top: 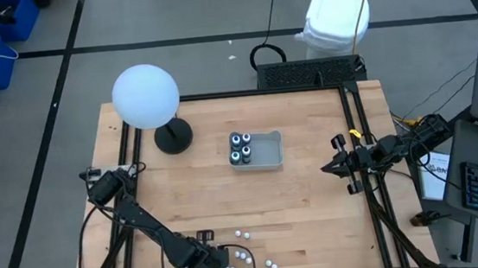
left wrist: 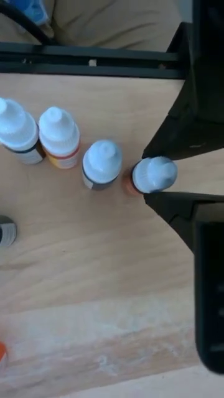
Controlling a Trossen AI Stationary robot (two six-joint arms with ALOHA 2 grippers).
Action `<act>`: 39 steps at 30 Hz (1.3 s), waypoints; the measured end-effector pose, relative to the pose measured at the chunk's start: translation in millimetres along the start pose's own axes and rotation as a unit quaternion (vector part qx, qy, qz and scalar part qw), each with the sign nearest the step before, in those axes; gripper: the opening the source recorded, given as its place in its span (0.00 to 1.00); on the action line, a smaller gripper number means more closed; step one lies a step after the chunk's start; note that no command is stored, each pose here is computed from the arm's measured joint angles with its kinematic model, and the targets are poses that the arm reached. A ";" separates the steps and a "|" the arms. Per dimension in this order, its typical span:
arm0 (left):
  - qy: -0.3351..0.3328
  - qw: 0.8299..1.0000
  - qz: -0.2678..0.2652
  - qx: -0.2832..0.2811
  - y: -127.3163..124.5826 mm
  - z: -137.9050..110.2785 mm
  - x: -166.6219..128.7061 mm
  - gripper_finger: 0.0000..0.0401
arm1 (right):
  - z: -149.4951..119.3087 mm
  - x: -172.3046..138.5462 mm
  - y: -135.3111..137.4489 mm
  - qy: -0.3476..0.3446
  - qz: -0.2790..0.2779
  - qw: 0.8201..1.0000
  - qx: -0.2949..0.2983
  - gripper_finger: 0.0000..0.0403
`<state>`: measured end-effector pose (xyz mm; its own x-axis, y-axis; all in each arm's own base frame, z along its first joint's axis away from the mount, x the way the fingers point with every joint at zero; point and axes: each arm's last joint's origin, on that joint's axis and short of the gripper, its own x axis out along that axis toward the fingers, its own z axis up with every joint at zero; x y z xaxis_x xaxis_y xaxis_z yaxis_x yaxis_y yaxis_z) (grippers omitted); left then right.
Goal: Pick & Place food coloring
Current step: Put the left small purple food coloring bottle into the gray bin, then put the top small orange food coloring bottle into the gray bin
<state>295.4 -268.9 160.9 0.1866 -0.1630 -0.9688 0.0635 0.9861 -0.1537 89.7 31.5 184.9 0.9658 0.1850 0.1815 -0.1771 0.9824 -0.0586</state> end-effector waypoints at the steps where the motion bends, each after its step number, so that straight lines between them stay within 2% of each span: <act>1: 0.003 1.000 -0.002 0.003 0.1 -0.1 -0.2 0.19 | -0.1 0.0 0.0 0.000 0.000 1.000 0.000 0.00; 7: 0.032 0.999 0.020 0.003 4.2 -3.1 -13.2 0.18 | -0.1 0.0 0.0 0.000 0.000 1.000 0.000 0.00; 13: 0.046 0.997 0.056 0.011 4.9 6.5 -39.3 0.18 | -0.1 0.0 0.0 0.001 0.000 1.000 0.000 0.00; 25: -0.014 0.985 0.134 0.107 10.0 38.3 -101.4 0.18 | -0.1 0.0 0.0 0.001 0.000 1.000 0.000 0.00; 33: -0.049 0.981 0.145 0.117 29.9 64.5 -140.6 0.18 | -0.1 0.0 0.0 0.001 0.000 1.000 0.000 0.00; 39: -0.073 0.980 0.144 0.120 52.8 84.1 -156.0 0.18 | -0.1 0.0 0.0 0.001 0.000 1.000 0.000 0.00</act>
<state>352.1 -194.1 320.3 0.3677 0.1004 -0.9245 0.2140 0.9584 0.1891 89.8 31.5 184.8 0.9661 0.1852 0.1800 -0.1774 0.9824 -0.0590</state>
